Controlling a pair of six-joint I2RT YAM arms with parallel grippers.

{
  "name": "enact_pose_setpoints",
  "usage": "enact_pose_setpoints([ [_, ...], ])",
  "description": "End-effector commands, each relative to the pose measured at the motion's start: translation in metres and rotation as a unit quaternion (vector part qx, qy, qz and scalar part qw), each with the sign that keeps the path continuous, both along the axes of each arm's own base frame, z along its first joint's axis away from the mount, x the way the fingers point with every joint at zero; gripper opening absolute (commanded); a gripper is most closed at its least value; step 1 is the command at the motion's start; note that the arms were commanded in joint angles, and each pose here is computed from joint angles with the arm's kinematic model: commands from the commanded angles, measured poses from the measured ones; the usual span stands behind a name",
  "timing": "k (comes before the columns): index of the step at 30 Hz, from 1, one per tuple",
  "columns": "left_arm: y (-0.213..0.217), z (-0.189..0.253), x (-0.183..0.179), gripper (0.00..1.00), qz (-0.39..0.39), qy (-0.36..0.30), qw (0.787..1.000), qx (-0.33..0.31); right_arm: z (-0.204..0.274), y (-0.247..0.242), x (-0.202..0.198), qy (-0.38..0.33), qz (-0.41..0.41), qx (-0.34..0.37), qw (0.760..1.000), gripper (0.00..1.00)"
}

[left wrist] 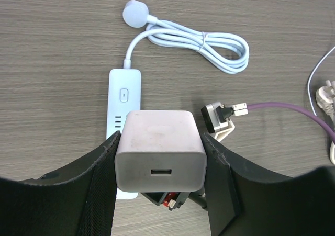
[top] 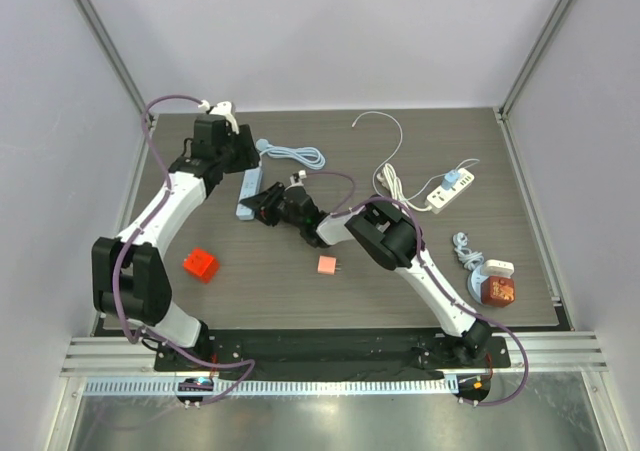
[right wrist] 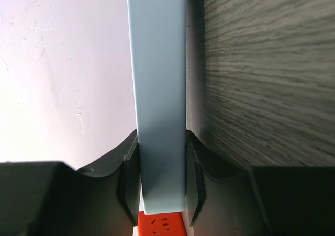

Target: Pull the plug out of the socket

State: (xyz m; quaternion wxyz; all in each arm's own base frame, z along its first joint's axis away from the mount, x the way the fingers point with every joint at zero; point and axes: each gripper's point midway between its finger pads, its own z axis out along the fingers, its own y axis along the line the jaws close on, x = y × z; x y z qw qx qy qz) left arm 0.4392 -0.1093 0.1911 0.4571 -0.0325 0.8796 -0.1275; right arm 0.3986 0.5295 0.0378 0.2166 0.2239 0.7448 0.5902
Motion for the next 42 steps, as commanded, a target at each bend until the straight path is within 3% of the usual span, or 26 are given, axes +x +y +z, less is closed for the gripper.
enact_pose_setpoints([
  [1,0.004,0.041,0.01,0.0,0.014,-0.058,0.998,-0.018,-0.083,-0.03,0.001,0.071,-0.032,-0.118,0.99,0.1],
  [3,0.014,0.045,0.009,0.0,0.038,-0.065,0.997,-0.008,-0.078,-0.025,0.004,0.064,-0.024,-0.123,0.99,0.22],
  [10,0.031,0.046,0.007,0.0,0.075,-0.069,0.995,0.004,-0.036,-0.014,0.015,0.034,-0.006,-0.152,0.988,0.48],
  [18,0.042,0.049,0.007,0.0,0.1,-0.072,0.992,-0.008,-0.006,-0.034,0.022,-0.008,-0.006,-0.254,0.967,0.81],
  [26,0.047,0.044,0.009,0.0,0.105,-0.06,0.992,-0.033,0.004,-0.057,0.012,-0.03,0.006,-0.319,0.947,0.84],
  [29,0.045,0.043,0.009,0.0,0.103,-0.059,0.992,-0.037,0.006,-0.06,0.011,-0.047,0.018,-0.34,0.939,0.91],
  [32,0.046,0.043,0.009,0.0,0.105,-0.058,0.992,-0.038,0.014,-0.049,0.01,-0.059,0.047,-0.333,0.94,0.91],
  [37,0.044,0.041,0.008,0.0,0.102,-0.056,0.992,-0.04,0.019,-0.078,0.004,-0.056,0.013,-0.356,0.933,0.91],
  [42,0.014,0.028,0.009,0.0,0.061,-0.019,0.994,-0.092,0.048,-0.107,-0.013,-0.084,-0.011,-0.342,0.936,0.91],
])
